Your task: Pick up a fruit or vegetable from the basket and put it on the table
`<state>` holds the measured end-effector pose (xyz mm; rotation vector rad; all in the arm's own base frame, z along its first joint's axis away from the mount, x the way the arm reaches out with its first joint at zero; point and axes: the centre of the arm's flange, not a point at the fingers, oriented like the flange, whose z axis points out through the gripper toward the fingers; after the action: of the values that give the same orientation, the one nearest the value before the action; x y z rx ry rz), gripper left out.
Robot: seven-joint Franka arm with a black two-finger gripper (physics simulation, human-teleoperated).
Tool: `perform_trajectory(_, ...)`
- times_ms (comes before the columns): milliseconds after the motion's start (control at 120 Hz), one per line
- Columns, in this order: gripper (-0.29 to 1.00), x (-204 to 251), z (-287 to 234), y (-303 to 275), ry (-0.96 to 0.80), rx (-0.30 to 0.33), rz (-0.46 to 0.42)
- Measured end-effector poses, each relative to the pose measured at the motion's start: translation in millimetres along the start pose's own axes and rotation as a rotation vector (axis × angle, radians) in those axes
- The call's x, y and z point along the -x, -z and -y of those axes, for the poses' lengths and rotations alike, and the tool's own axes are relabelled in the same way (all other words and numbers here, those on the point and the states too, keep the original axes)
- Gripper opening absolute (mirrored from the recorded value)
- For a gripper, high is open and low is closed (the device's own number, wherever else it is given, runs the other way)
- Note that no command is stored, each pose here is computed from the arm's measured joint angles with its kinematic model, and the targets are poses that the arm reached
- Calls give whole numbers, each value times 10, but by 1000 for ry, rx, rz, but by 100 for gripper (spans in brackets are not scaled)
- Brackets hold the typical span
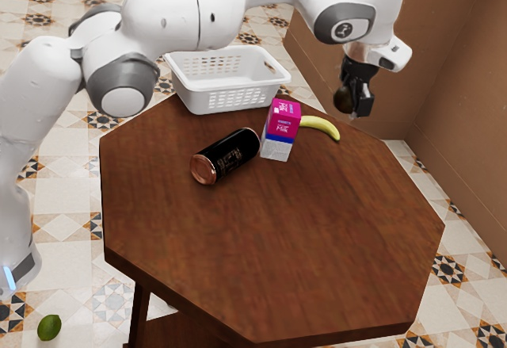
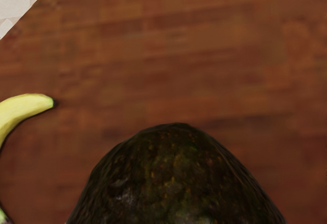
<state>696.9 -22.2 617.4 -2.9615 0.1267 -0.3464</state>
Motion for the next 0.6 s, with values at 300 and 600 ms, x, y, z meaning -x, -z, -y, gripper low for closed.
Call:
perform_trajectory(300,27,-281,-544,-554,-79,-12,15)
perform_trajectory(600,58,-306,-733,-616,-106,9,7)
